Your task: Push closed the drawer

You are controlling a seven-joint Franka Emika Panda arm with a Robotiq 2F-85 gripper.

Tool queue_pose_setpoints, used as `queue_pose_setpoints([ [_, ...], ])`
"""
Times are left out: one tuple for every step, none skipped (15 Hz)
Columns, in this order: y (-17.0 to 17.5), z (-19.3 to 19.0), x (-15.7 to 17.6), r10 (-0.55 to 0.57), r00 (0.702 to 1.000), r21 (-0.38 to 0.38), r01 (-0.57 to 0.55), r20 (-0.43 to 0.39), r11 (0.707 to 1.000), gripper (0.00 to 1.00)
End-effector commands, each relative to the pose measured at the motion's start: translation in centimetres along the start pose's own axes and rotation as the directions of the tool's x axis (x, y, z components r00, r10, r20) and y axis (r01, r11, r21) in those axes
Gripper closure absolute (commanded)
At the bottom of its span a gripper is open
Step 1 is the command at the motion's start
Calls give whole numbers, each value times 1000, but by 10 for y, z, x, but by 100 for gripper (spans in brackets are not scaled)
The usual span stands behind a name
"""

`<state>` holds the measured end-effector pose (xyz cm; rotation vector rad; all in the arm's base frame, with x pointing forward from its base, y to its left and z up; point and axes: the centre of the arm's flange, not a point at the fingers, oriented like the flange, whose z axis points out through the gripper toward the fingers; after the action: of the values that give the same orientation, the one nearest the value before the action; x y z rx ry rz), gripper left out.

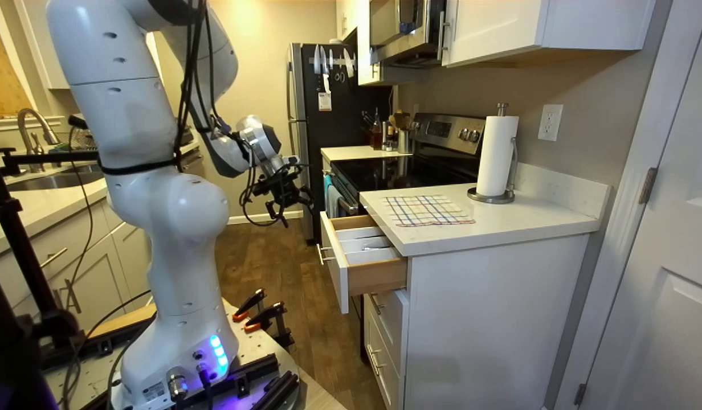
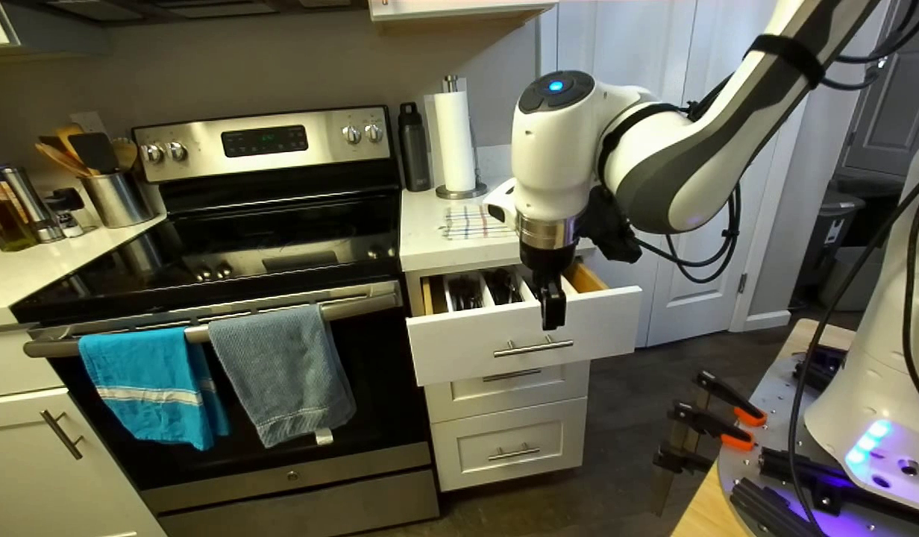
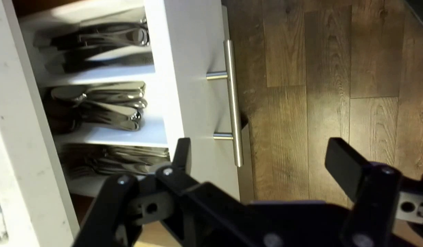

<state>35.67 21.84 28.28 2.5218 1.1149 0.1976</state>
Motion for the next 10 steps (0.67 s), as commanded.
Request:
queue_pose_setpoints([
  [-8, 28, 22, -39, 995, -59, 34, -94, 998, 0],
  [-7, 31, 25, -51, 992, -75, 43, -114, 996, 0],
  [-4, 35, 29, -64, 989, -91, 52, -134, 994, 0],
  [-1, 38, 32, -75, 986, -107, 59, -150, 992, 0],
  [3, 43, 38, -86, 982, -124, 65, -170, 990, 0],
  [7, 46, 42, -95, 978, -138, 69, -185, 988, 0],
  [11, 50, 48, -100, 975, -149, 71, -199, 986, 0],
  [15, 55, 53, -107, 972, -161, 74, -208, 984, 0],
  [17, 60, 57, -113, 970, -165, 78, -213, 983, 0],
  [18, 64, 59, -118, 969, -170, 82, -217, 982, 0],
])
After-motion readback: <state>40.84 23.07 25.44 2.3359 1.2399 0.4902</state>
